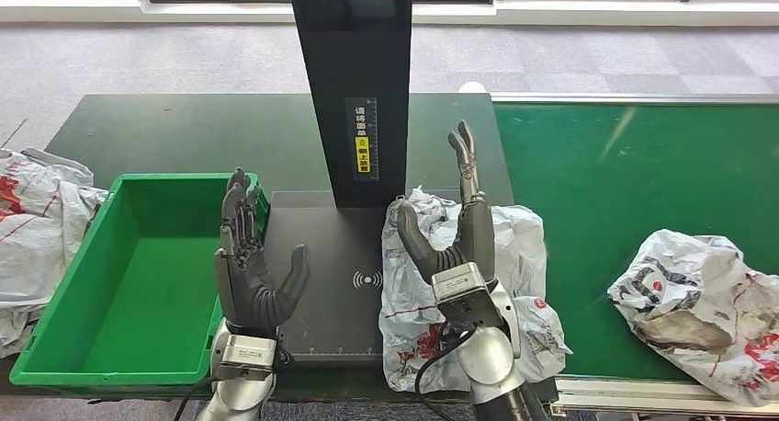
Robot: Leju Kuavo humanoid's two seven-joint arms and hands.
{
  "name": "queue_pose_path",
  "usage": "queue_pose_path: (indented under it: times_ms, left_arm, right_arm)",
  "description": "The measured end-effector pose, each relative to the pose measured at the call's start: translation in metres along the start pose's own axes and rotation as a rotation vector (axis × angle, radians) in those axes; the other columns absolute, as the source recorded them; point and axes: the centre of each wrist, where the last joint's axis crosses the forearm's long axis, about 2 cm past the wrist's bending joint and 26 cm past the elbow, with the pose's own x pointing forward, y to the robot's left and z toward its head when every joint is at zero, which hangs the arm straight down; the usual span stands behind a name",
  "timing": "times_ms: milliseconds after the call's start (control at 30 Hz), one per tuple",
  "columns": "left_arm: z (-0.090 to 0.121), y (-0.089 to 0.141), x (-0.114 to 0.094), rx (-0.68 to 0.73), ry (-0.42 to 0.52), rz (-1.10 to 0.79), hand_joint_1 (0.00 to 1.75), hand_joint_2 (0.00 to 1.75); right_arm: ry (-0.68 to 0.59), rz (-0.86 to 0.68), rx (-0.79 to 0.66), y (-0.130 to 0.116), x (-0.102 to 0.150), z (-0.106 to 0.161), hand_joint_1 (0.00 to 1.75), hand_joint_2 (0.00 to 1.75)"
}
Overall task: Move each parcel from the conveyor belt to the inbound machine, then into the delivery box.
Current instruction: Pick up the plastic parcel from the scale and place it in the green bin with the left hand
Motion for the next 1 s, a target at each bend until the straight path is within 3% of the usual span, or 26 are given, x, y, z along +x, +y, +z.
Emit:
queue_pose_path:
  times_ms: [333,633,800,1000]
  left_arm:
    - [0.006,-0.009,-0.006,-0.130,0.051,0.022,0.00,1.75]
    - [0.005,-0.031,-0.013,-0.567,0.129,0.040,0.00,1.75]
    - [-0.003,-0.060,-0.030,-0.837,0.093,-0.061,0.00,1.75]
    - [-0.008,-0.091,-0.044,-1.037,0.066,-0.106,0.00,1.75]
  right_arm:
    - [-0.075,-0.042,-0.009,-0.009,0.013,0.000,0.00,1.75]
    - [-0.127,-0.158,-0.003,-0.020,0.026,0.018,0.00,1.75]
    - [-0.121,-0.184,-0.008,-0.027,0.027,0.026,0.00,1.75]
    - [-0.112,-0.183,-0.016,-0.031,0.027,0.035,0.00,1.75]
